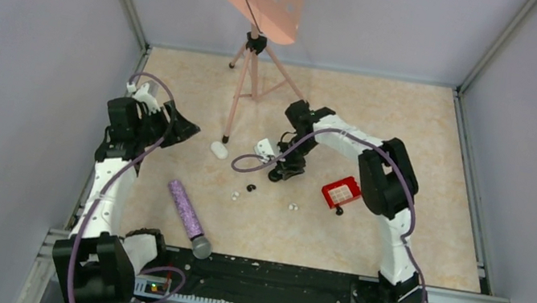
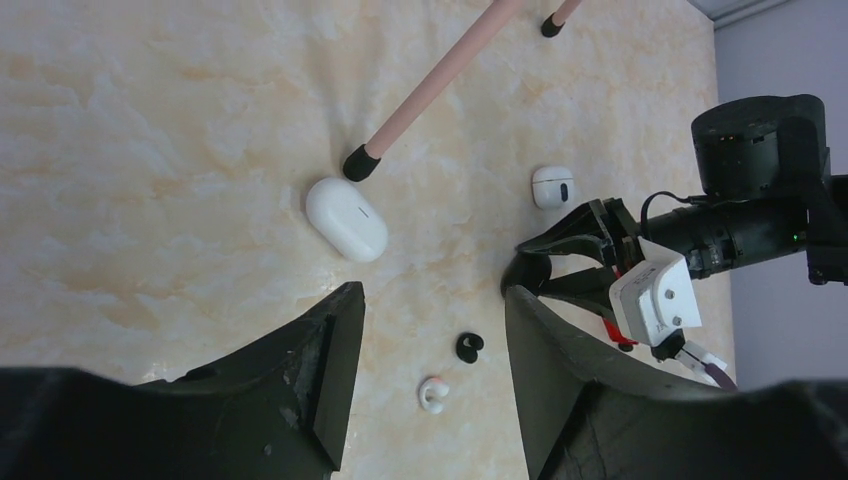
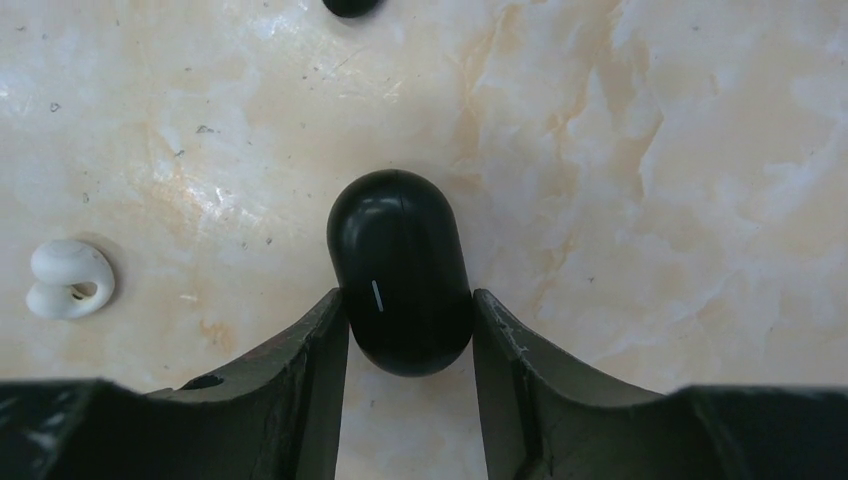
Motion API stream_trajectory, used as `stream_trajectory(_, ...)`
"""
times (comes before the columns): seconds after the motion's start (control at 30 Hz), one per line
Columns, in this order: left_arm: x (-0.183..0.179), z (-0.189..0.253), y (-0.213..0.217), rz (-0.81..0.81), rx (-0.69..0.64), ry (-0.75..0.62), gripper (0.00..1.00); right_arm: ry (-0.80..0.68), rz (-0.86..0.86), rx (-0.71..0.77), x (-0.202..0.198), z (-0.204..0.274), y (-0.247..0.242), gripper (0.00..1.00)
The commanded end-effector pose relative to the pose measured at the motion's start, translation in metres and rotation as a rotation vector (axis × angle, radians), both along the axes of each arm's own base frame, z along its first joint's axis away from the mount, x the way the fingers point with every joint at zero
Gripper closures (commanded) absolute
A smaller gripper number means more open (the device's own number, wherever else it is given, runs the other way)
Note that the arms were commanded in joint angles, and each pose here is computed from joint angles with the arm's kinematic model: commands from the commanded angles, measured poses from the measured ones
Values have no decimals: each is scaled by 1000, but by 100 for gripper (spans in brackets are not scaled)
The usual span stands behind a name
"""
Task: Insert the wireless bluetooth earbuds into the charging case
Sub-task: Pick up the charging case at the center of the board.
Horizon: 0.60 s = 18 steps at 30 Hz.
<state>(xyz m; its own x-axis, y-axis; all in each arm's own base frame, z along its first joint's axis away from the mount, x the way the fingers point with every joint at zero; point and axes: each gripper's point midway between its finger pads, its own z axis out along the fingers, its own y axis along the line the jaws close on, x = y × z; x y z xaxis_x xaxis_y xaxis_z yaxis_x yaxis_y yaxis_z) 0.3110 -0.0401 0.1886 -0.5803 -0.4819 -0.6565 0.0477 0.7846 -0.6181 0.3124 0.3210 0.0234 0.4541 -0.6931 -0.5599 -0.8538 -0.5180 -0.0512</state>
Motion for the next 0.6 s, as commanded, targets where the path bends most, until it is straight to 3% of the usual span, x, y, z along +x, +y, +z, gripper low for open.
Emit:
stream_trajectory(0.0, 6, 7, -6, -33, -38, -56, 41, -2, -99, 18, -12, 11, -1, 65)
stream_trajectory(0.17, 3, 17, -38, -189, -46, -149, 40, -165, -290, 214, -2, 93, 1, 68)
stream_trajectory(0.37, -30, 76, -125, -648, -39, -492, 36, -389, -568, 616, 3, 233, -9, 69)
stream_trajectory(0.57, -52, 125, -175, -906, -23, -709, 35, -487, -653, 793, -15, 301, -20, 69)
